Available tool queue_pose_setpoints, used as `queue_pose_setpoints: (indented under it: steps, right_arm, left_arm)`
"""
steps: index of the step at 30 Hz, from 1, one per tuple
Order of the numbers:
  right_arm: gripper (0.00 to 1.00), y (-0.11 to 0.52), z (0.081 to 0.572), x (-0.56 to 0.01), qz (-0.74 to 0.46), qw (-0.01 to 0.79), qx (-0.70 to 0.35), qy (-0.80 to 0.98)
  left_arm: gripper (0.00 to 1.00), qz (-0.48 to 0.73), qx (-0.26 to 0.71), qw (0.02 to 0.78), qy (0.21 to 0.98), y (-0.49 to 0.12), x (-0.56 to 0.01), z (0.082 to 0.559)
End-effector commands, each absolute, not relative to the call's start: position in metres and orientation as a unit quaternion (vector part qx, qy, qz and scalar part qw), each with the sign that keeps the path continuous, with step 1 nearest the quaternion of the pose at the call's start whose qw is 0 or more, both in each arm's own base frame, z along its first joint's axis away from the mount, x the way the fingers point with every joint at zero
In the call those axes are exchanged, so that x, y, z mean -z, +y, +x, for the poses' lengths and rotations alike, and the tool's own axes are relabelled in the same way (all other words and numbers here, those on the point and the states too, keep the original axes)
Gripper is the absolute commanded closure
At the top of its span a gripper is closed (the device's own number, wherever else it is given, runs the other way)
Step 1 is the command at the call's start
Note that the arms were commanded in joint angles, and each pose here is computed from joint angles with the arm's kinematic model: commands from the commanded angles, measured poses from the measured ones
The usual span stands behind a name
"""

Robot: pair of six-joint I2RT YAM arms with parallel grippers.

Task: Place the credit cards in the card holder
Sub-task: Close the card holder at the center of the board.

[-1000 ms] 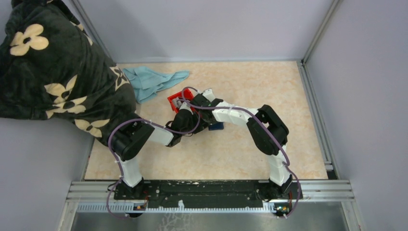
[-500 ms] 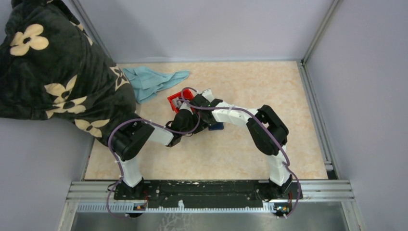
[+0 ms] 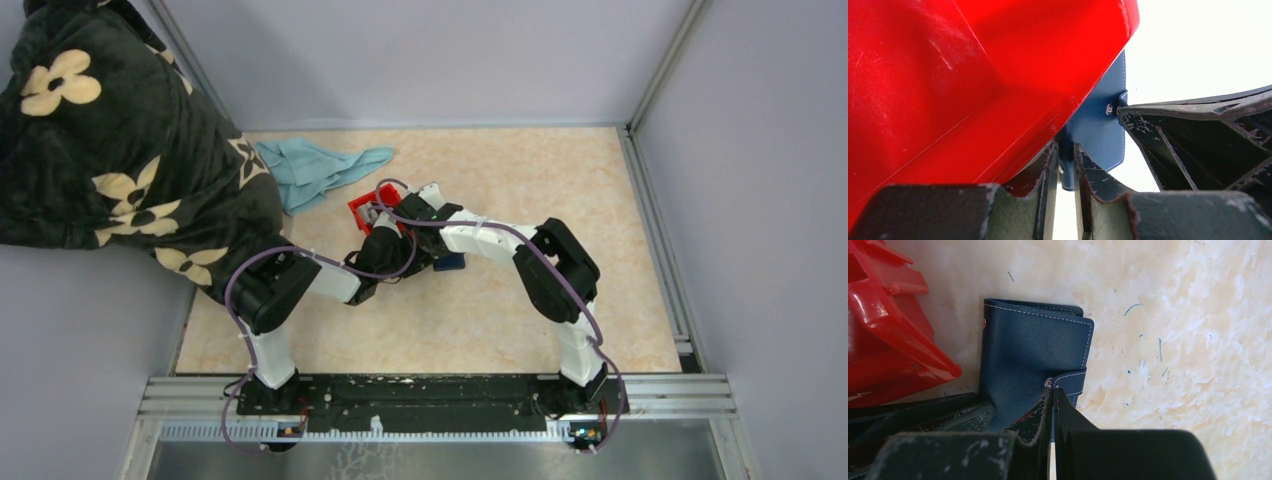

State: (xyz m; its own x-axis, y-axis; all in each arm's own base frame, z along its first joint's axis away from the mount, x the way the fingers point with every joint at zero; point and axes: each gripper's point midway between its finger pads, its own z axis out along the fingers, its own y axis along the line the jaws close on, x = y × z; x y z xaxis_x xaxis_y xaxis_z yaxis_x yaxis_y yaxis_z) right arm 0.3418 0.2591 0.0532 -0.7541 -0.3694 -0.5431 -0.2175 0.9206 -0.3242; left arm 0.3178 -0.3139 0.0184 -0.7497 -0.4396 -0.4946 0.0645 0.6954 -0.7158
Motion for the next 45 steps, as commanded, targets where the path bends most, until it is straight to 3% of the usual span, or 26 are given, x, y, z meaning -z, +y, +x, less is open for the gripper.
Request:
queue_pose_setpoints:
  steps: [1,45]
  right_arm:
    - [1.00,0.278,0.346,-0.064,-0.155,0.330,0.101,0.926]
    - [1.00,0.270,0.340,-0.024,-0.151,0.286,0.079,0.943]
  left_arm:
    - [0.75,-0.088,0.224,0.204,0.949,-0.256,0.082,0.246]
    - [0.75,-0.086,0.217,0.194,0.953,-0.253,0.093,0.240]
